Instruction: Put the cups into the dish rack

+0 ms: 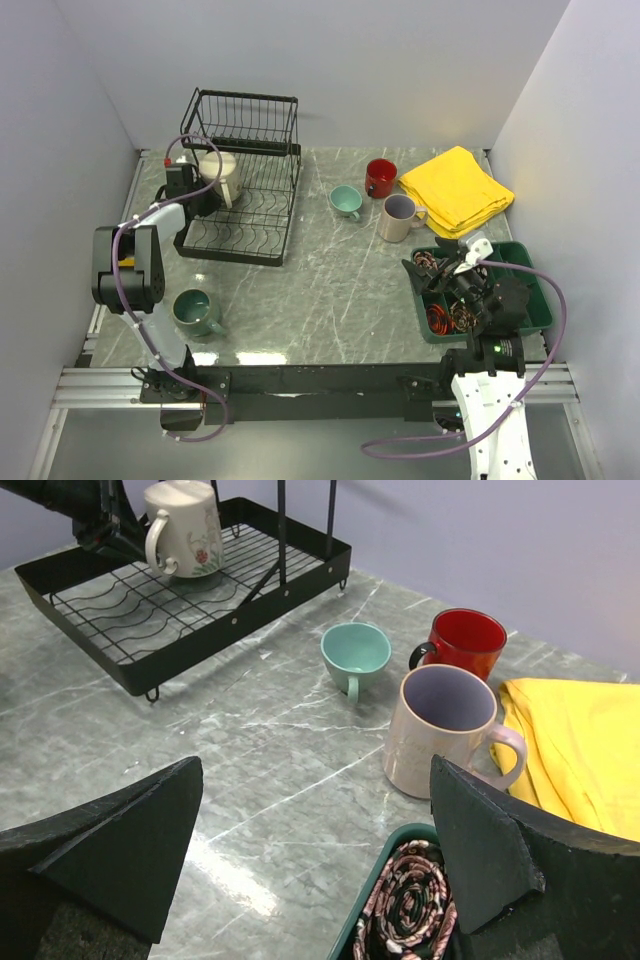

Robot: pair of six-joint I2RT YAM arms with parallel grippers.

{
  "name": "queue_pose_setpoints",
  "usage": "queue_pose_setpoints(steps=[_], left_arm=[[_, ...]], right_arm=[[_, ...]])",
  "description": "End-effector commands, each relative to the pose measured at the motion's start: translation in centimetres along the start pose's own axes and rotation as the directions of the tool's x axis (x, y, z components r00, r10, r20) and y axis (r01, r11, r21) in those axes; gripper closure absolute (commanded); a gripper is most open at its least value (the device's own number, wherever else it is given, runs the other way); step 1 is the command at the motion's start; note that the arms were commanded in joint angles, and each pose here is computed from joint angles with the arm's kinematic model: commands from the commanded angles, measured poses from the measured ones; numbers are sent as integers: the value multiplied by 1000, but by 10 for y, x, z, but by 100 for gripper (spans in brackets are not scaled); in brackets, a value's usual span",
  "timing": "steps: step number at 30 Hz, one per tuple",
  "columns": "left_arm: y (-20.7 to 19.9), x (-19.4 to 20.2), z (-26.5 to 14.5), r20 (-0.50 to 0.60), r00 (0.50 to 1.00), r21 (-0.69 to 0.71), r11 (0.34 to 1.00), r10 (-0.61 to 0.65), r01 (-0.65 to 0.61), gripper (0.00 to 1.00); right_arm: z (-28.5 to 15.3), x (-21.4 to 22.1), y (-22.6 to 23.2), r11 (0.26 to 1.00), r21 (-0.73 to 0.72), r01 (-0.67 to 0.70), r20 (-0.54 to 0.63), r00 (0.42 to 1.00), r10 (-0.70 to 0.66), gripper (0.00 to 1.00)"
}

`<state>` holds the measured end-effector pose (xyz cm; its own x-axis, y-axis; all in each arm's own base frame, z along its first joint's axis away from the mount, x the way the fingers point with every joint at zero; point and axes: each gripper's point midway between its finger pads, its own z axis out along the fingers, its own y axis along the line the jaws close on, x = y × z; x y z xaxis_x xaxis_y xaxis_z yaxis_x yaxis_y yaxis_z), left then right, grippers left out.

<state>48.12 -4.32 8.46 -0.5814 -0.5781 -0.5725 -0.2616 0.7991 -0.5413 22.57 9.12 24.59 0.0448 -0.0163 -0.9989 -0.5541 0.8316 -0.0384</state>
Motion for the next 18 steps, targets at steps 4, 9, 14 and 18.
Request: queue_pose_setpoints(steps=[4,9,14,18], left_arm=[[-34,-46,-4,151,986,100,993,-71,56,80],[-36,-56,10,169,975,100,987,-144,129,80],[-37,-66,21,191,959,105,976,-209,192,80],[-34,-68,31,204,943,112,964,-261,243,80]], right_arm=[[0,-10,-2,1000,4,27,41,999,-27,0],[-1,-9,-4,1000,13,25,38,999,-26,0],[-1,-9,-4,1000,14,28,40,999,-28,0],[-1,-10,-5,1000,14,28,42,999,-29,0]])
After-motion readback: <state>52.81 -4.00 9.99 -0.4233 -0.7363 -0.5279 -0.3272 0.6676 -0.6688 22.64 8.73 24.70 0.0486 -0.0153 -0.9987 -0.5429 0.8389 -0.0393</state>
